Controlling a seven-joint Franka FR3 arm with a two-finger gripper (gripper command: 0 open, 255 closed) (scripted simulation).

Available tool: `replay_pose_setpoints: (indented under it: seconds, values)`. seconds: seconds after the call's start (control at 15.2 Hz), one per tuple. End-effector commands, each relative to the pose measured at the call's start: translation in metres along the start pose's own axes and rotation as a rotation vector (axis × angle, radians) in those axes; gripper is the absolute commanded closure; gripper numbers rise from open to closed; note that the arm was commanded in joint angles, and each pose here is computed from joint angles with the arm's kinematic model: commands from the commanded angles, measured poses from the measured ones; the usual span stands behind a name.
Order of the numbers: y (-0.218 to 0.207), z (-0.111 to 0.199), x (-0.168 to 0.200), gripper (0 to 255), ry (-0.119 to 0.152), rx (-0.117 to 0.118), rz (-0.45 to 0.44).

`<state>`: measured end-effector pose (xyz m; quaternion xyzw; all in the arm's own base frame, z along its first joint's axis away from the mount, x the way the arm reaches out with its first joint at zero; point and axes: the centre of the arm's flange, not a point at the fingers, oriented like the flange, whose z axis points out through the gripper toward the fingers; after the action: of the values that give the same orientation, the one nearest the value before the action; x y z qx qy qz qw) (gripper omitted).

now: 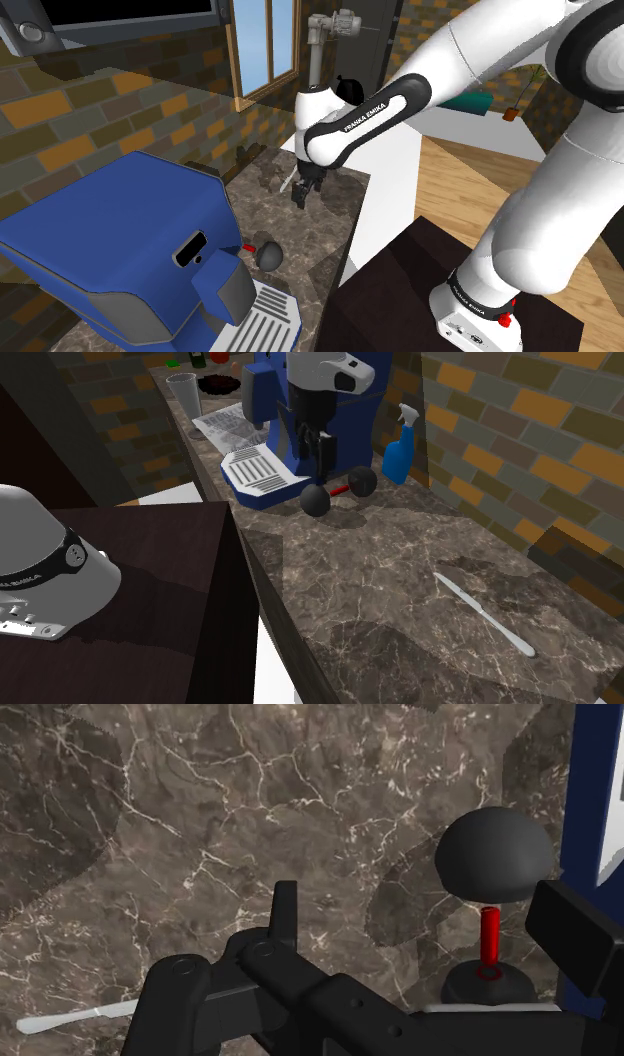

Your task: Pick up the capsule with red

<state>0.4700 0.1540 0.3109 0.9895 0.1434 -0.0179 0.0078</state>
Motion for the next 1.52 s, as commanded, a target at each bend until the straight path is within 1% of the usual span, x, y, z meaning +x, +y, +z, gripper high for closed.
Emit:
replay_pose_setpoints:
  seconds: [0.0,1.19,1.45]
  values:
    - [-0.013,0.016,0.016,0,0.005,0.005,-0.018]
    - [-0.137,0.163,0.144,0,0.038,0.043,-0.181]
    - [-0.140,0.181,0.147,0,0.038,0.044,-0.183]
